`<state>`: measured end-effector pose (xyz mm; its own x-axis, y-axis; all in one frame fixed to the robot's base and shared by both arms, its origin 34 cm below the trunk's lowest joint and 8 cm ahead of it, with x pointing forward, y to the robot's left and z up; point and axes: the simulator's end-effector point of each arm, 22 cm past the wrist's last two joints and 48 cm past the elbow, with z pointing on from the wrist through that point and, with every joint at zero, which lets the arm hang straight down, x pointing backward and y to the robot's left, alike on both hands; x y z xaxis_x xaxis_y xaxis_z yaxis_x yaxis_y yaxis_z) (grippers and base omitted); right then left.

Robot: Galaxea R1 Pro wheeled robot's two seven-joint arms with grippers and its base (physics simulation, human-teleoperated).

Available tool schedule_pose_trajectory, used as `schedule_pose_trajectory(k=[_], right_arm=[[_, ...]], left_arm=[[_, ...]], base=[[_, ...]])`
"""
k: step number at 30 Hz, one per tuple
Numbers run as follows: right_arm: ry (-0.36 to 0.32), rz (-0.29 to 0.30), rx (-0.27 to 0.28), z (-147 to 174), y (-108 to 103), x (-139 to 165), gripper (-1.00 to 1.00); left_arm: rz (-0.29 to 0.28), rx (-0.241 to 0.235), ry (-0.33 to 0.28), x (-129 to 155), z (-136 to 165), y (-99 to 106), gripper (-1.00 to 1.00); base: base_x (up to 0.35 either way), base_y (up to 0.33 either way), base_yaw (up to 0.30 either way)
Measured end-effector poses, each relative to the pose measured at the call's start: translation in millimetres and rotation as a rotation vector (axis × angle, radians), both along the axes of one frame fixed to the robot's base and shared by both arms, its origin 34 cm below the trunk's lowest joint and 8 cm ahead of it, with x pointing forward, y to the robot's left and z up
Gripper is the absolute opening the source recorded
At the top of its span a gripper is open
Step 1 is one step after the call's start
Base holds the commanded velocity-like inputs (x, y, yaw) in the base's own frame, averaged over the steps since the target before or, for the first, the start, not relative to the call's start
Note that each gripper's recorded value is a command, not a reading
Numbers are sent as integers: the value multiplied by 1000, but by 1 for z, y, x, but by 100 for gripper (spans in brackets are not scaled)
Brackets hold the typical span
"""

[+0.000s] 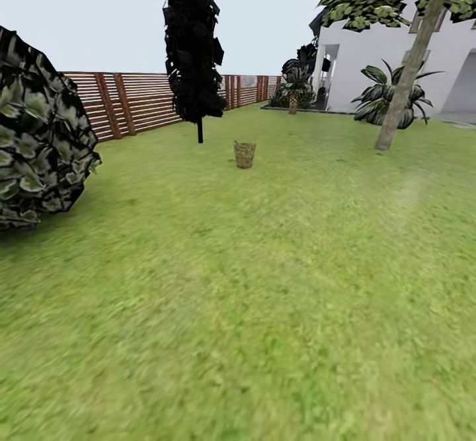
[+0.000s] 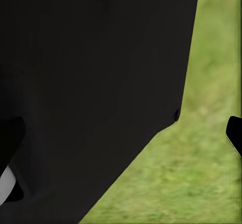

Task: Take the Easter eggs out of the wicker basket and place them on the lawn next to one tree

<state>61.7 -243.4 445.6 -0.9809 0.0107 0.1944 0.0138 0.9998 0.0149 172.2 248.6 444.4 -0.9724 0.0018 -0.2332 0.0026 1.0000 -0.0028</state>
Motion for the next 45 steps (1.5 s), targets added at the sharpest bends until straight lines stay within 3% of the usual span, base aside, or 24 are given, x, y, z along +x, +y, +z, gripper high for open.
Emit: schedule_pose_trajectory(k=[45], right_arm=[[-1,-1,3,0,3,1,100]], left_arm=[[1,0,0,0,0,0,100]], base=[[341,0,0]])
